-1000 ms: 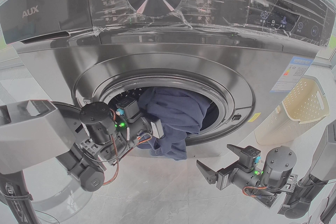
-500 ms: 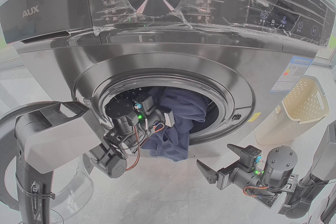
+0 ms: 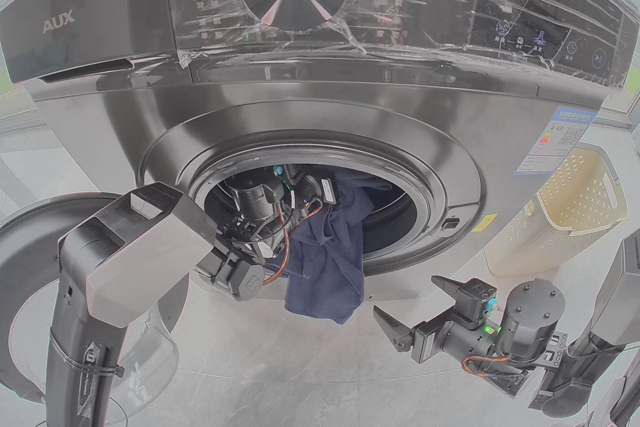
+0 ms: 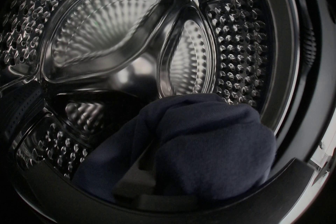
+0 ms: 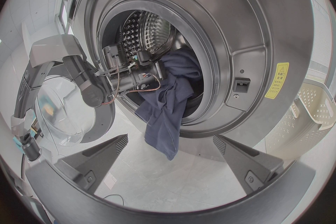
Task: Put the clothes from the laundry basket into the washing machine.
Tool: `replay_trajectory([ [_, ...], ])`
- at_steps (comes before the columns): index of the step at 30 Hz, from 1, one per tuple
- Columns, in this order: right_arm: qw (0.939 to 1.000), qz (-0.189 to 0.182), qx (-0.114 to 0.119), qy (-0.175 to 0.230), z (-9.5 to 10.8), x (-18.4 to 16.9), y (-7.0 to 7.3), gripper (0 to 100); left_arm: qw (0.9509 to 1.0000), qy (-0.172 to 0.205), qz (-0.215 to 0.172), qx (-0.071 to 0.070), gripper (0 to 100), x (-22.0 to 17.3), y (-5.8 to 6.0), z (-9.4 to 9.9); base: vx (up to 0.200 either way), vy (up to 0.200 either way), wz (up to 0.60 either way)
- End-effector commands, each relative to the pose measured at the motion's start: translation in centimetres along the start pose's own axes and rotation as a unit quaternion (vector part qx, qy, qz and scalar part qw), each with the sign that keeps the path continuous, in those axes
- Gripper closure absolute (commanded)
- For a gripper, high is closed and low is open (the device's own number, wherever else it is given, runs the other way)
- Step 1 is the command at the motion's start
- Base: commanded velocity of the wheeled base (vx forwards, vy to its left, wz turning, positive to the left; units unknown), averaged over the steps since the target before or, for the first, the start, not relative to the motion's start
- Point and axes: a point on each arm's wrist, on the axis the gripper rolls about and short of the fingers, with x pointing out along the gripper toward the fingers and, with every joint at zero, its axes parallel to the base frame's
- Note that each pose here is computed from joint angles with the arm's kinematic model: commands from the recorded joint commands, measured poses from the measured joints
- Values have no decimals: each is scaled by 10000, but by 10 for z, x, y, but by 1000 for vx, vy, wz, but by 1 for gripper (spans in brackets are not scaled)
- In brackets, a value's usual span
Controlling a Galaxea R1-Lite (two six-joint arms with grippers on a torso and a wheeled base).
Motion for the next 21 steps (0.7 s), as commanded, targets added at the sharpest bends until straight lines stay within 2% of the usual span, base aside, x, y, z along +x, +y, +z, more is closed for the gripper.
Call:
replay_trajectory([
  [1, 10000, -3, -15, 46, -3, 2, 0, 0, 9995, -235, 201, -29, 100, 23, 5, 3, 0, 0, 0],
  [4, 10000, 4, -19, 54, -3, 1, 1, 0, 9992, -286, 292, -45, 100, 29, 11, 8, 0, 0, 0],
  [8, 10000, 4, -18, 55, -3, 1, 0, 0, 9986, -311, 402, -144, 100, 31, 13, 11, 0, 0, 0],
  [13, 10000, 12, -18, 56, -3, 2, 0, 0, 9983, -355, 441, -137, 100, 32, 16, 13, 0, 0, 0],
  [14, 10000, 12, -18, 56, -3, 2, 0, 0, 9984, -339, 436, -146, 0, 31, 15, 13, 0, 0, 0],
  [19, 10000, -3, -15, 55, -3, 2, 0, 0, 9987, -271, 384, -189, 0, 30, 10, 11, 0, 0, 0],
  [21, 10000, -11, -13, 54, -3, 2, -1, 0, 9991, -53, 368, -226, 0, 22, 5, 11, 0, 0, 0],
])
